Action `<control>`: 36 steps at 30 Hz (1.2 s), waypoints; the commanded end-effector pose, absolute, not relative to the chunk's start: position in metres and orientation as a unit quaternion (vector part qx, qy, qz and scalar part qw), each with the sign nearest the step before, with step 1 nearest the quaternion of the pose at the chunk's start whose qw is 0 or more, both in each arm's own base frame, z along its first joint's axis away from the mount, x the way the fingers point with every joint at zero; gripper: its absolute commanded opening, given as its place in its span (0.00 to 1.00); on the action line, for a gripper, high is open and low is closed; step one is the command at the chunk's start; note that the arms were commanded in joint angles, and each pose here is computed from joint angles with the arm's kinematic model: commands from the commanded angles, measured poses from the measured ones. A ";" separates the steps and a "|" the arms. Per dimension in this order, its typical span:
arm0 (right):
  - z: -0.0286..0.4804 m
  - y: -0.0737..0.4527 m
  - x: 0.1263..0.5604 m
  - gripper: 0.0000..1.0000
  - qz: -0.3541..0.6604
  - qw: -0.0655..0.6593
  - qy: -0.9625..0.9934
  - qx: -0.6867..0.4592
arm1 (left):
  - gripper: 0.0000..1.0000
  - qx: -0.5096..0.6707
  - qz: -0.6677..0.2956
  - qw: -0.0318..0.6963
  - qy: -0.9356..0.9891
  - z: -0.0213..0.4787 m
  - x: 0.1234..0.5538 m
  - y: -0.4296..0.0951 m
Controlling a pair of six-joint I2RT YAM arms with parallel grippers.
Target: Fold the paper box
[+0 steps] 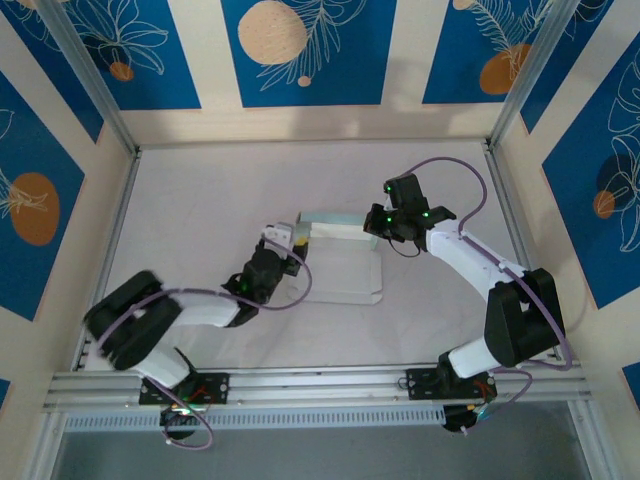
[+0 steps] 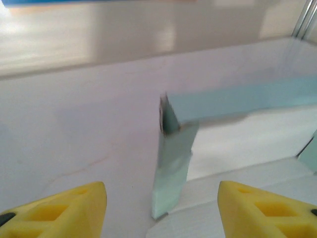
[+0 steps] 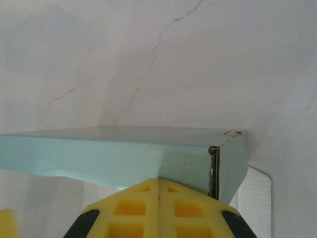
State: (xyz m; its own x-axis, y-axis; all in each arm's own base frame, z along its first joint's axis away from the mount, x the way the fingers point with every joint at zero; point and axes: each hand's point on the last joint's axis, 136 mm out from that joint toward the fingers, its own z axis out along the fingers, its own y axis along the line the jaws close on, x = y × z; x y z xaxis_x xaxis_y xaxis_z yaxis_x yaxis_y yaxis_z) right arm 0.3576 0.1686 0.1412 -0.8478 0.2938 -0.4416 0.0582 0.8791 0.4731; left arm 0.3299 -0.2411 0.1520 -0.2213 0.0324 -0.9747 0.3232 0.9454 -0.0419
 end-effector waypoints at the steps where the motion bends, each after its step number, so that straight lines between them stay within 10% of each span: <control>1: 0.128 0.164 0.346 0.00 0.207 0.232 0.946 0.090 | 0.60 0.080 -0.073 0.597 0.795 0.185 0.326 -0.216; 8: 0.129 0.171 0.349 0.00 0.214 0.237 0.944 0.082 | 0.72 0.044 -0.125 0.567 0.813 0.222 0.339 -0.205; 36: 0.130 0.179 0.350 0.00 0.222 0.226 0.947 0.045 | 0.65 0.375 -0.163 0.493 0.768 0.117 0.361 -0.241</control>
State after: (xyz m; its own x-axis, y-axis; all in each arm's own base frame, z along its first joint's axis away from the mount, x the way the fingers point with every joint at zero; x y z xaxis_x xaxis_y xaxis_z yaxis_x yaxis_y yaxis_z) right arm 0.3586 0.1755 0.1415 -0.8579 0.2134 -0.4674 -0.0168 0.8975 0.4406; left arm 0.3586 -0.2272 0.1040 -0.3223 0.3840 -0.8653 0.6572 0.7486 0.0874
